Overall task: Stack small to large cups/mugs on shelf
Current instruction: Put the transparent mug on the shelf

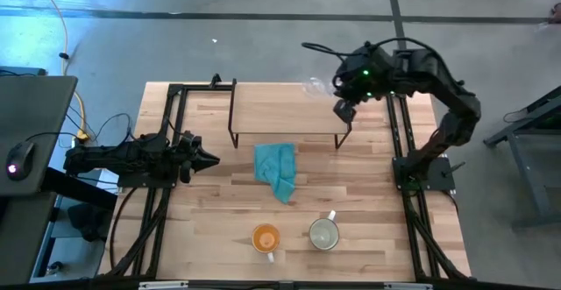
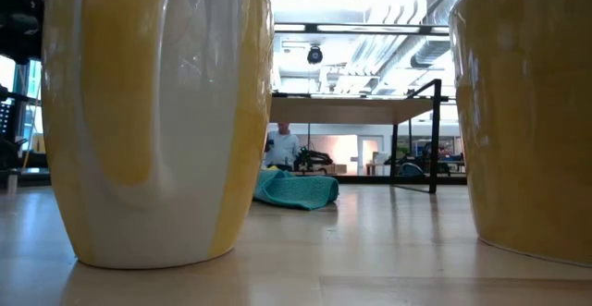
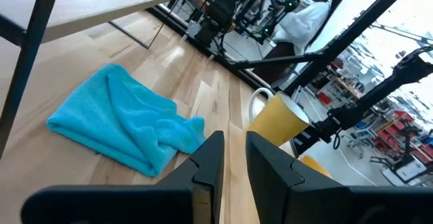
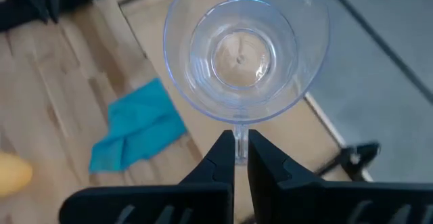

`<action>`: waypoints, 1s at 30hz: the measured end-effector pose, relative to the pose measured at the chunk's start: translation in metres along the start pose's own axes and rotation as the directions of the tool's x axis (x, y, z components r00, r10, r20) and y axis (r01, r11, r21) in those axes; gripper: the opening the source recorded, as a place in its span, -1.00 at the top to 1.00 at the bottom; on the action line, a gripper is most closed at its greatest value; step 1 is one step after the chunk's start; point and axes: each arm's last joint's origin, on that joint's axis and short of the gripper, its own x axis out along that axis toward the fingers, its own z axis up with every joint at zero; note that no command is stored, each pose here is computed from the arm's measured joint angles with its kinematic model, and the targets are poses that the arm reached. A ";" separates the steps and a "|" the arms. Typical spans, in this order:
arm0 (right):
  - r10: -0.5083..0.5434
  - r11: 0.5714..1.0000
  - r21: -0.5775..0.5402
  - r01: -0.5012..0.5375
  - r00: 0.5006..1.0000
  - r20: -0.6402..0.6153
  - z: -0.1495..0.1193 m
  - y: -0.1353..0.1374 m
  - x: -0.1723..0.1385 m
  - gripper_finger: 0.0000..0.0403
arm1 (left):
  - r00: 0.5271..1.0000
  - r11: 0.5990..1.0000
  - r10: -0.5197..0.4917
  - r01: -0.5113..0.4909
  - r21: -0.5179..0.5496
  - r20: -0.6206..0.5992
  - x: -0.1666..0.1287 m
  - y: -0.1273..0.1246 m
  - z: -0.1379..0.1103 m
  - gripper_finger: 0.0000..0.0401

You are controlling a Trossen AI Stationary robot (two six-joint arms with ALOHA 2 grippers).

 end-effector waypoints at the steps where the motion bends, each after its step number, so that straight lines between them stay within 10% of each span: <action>1: -0.001 1.000 0.005 0.001 1.000 -0.018 -0.003 -0.001 -0.002 1.00 | 1.000 1.000 0.000 0.000 0.000 0.001 0.000 0.000 0.000 0.73; 9: 0.026 0.999 0.035 -0.027 1.000 0.015 -0.011 -0.005 -0.020 1.00 | 1.000 1.000 0.011 -0.011 0.000 0.023 0.000 0.000 0.001 0.73; 19: 0.030 0.994 0.109 -0.008 0.980 -0.199 -0.048 -0.003 0.027 1.00 | 0.998 1.000 -0.016 0.016 0.002 0.060 0.000 -0.003 0.005 0.73; 30: 0.073 0.974 0.220 -0.057 0.995 -0.065 -0.089 -0.020 0.061 1.00 | 0.998 1.000 -0.010 0.011 -0.022 0.066 0.000 -0.003 0.005 0.73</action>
